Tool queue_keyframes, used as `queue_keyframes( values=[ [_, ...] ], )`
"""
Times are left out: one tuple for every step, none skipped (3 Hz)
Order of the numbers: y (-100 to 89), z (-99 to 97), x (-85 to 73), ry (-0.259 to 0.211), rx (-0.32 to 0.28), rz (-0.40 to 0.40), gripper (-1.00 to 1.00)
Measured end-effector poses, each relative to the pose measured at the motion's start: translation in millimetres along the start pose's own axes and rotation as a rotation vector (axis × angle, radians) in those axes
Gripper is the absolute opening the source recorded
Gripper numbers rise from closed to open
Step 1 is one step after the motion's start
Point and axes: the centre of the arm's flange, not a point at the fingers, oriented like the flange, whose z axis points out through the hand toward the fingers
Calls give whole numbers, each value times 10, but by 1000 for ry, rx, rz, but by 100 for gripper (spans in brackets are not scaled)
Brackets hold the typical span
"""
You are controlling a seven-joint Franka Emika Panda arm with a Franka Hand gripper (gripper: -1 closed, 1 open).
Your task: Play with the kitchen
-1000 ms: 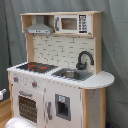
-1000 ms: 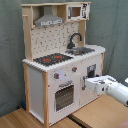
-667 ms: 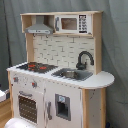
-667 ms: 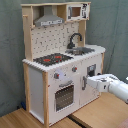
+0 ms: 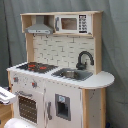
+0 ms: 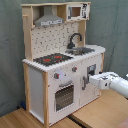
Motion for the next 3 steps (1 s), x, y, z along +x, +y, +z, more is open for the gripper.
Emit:
queue_keyframes(
  values=[
    [-64, 132, -7, 34, -8, -32, 100],
    [-77, 337, -17, 58, -10, -41, 100],
    [-79, 531, -55, 75, -10, -40, 100]
  ],
)
